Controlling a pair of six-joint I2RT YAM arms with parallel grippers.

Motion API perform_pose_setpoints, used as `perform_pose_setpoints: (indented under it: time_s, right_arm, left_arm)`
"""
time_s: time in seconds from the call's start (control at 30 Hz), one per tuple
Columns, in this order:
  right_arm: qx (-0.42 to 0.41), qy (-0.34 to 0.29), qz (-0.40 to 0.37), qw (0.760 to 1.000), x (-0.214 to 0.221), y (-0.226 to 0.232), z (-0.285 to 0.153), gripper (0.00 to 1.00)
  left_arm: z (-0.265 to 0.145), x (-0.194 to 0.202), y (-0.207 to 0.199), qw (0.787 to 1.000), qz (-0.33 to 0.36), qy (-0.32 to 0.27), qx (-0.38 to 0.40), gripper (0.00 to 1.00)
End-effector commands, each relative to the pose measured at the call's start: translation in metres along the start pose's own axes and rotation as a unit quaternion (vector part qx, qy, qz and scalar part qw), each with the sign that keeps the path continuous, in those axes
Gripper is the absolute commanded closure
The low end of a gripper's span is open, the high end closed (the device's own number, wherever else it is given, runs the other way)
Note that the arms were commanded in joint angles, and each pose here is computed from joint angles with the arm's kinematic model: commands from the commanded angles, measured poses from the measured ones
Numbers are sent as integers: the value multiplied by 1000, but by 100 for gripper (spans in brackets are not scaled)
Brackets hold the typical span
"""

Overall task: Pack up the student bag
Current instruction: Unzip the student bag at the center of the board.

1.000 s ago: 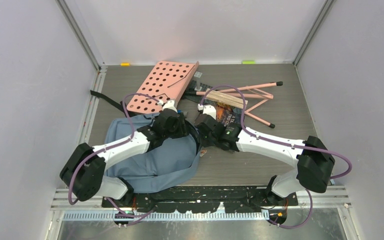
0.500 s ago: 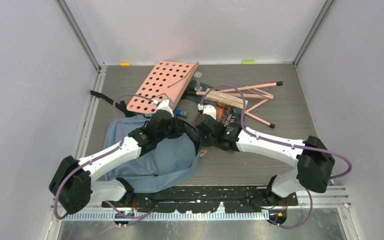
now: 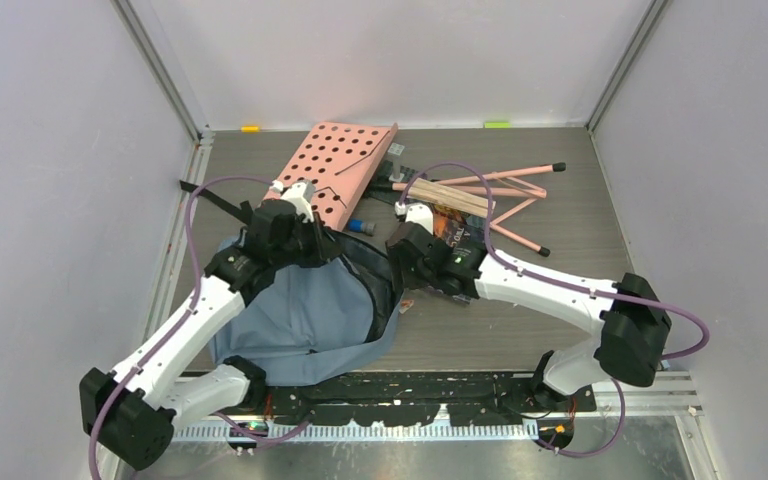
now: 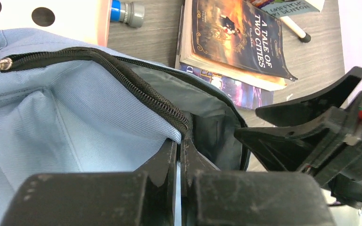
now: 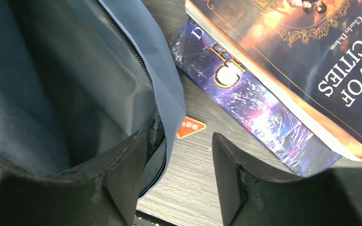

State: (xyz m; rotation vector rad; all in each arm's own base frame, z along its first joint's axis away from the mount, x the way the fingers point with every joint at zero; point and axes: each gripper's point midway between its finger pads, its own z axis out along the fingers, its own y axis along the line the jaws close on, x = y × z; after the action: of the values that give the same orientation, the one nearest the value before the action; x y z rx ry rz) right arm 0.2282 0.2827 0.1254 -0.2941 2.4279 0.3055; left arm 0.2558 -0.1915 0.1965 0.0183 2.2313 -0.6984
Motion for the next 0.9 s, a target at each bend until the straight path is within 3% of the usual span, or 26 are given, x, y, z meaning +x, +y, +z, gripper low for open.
perform_pose_setpoints:
  time_s: [0.0, 0.33, 0.67, 0.77, 0.87]
  right_arm:
    - [-39, -47, 7, 998, -34, 12, -35, 38]
    - [-216, -89, 14, 972, -24, 80, -75, 32]
    - [-220, -61, -36, 973, 13, 125, -54, 32]
    - [-211, -58, -40, 975, 23, 129, -47, 37]
    - [-213, -64, -31, 975, 34, 128, -43, 55]
  left_arm:
    - [-11, -3, -5, 997, 28, 55, 54, 100]
    - [-12, -17, 4, 992, 31, 87, 82, 100]
    - [-12, -22, 20, 995, 34, 72, 59, 100]
    - [-13, -23, 26, 997, 36, 58, 44, 100]
    - [-15, -25, 31, 998, 36, 41, 32, 100]
